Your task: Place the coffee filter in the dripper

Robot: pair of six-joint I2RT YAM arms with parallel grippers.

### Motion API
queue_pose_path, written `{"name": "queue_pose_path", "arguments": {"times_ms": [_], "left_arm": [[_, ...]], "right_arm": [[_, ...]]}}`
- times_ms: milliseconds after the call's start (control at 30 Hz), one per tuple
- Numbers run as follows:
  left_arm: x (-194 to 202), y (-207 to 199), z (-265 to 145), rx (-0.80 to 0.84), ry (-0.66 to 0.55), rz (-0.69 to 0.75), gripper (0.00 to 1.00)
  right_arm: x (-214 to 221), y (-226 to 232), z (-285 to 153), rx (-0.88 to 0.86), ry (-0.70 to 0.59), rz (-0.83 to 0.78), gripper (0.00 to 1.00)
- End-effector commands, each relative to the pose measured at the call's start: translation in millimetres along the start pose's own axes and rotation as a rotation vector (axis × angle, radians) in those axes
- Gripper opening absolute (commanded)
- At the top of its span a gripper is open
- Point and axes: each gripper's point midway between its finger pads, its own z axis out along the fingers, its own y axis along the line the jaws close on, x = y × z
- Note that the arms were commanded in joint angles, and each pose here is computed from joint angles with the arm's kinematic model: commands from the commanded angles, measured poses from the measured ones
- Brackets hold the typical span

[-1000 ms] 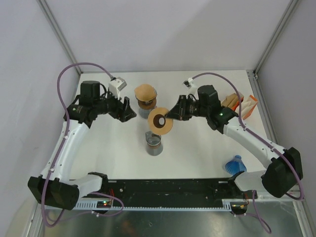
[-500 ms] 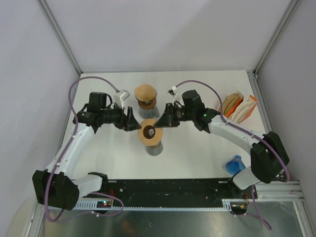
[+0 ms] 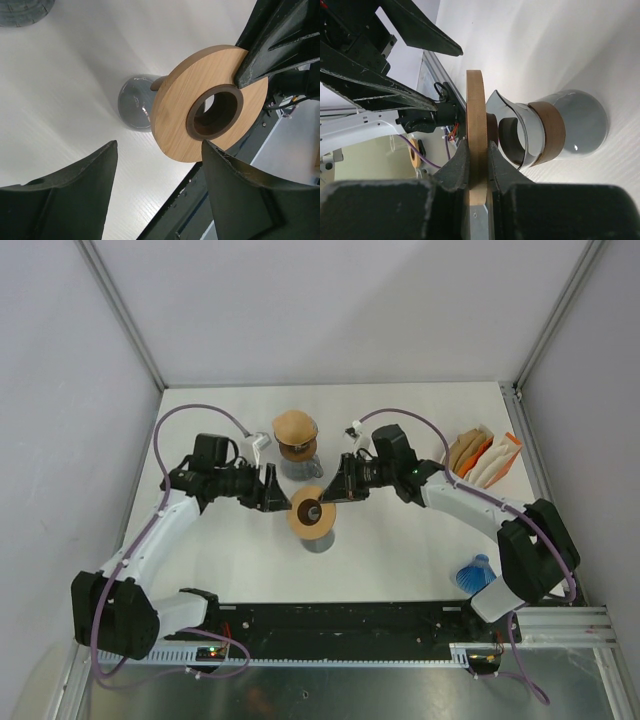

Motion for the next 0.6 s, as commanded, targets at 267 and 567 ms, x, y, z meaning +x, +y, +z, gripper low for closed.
{"name": "queue_pose_path", "arguments": {"times_ms": [267, 567], "left_arm": [[7, -8, 12, 0.042, 0.017, -0.002, 0.72], [10, -11, 18, 0.053, 0.032, -0.002, 0.70]], "right_arm": [[1, -30, 1, 0.058, 0.018, 0.010, 0.01], [5, -63, -4, 0.208, 0.012, -0.004, 0.22]]}}
